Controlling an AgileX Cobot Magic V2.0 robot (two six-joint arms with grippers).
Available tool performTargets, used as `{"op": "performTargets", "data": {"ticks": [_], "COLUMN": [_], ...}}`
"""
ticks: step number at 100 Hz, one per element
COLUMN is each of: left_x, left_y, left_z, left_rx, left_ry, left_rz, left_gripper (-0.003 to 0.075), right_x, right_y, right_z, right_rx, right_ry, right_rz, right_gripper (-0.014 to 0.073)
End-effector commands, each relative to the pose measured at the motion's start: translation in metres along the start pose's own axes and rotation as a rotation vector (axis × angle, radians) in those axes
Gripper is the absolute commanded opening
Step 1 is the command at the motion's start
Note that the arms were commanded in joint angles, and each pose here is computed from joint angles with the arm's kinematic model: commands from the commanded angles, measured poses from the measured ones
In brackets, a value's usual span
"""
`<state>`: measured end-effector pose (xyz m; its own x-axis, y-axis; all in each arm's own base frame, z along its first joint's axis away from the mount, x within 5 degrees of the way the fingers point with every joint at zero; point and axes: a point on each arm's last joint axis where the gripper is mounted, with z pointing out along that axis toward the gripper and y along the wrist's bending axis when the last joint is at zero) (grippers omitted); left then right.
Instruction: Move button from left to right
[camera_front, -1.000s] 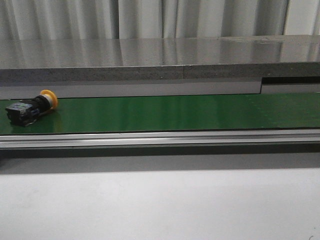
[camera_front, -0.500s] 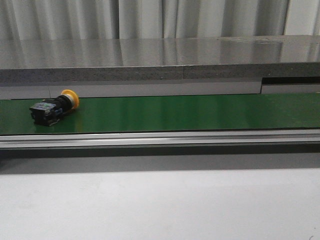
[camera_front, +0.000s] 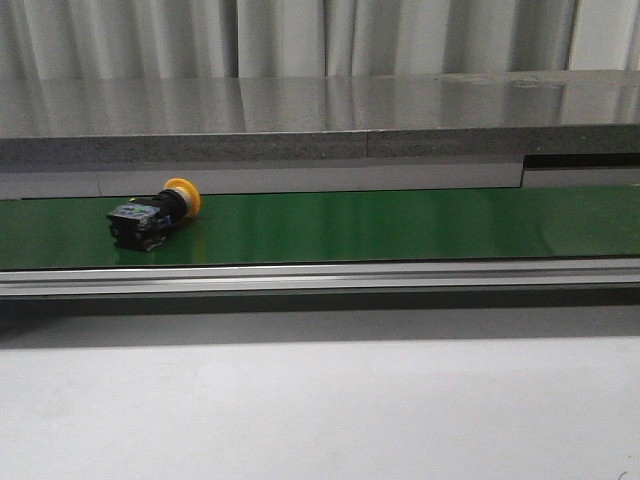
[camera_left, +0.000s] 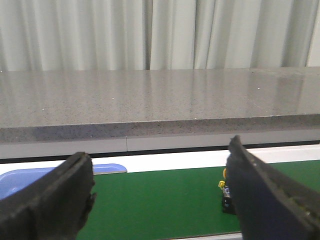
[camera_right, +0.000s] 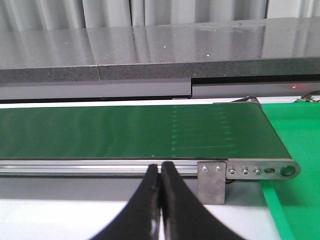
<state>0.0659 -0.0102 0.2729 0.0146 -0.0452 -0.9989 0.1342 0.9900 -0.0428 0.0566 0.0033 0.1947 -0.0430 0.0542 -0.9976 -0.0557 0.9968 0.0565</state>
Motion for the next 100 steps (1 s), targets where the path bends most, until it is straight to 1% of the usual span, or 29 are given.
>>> {"op": "performTargets", "data": {"ticks": [1,10,17,31,50,58,100], "left_x": [-0.0152,-0.0152,-0.0152,-0.0152,-0.0152,-0.0152,-0.0152], "left_y": [0.0018,0.0018,0.0018,0.0018,0.0018,0.0018,0.0018], "left_z": [-0.0005,-0.0005,-0.0005,-0.0005,-0.0005,-0.0005,-0.0005], "left_rx": [-0.020,-0.020,-0.020,-0.020,-0.020,-0.020,-0.020], "left_ry": [-0.095,-0.095,-0.095,-0.095,-0.095,-0.095,-0.095], "left_rz": [-0.008,-0.008,-0.008,-0.008,-0.008,-0.008,-0.008], "left_gripper": [0.0533,0.0508,0.0456,0.0305,0.0064,-0.0023,-0.0020], "right_x": [-0.0141,-0.0141,-0.0141,-0.0141,-0.0141,-0.0141,-0.0141], "right_y": [0.0005,0.0005,0.0005,0.0005,0.0005,0.0005,0.0005], "right_z": [-0.0030,-0.0030,-0.0030,-0.0030,-0.0030,-0.0030,-0.0030], "right_rx": [-0.001,-0.001,-0.001,-0.001,-0.001,-0.001,-0.001], "right_ry": [-0.120,-0.120,-0.120,-0.120,-0.120,-0.120,-0.120], "right_rz": [-0.002,-0.002,-0.002,-0.002,-0.002,-0.002,-0.002], "right_gripper": [-0.0066,-0.0066,-0.0066,-0.0066,-0.0066,-0.0066,-0.0066]}}
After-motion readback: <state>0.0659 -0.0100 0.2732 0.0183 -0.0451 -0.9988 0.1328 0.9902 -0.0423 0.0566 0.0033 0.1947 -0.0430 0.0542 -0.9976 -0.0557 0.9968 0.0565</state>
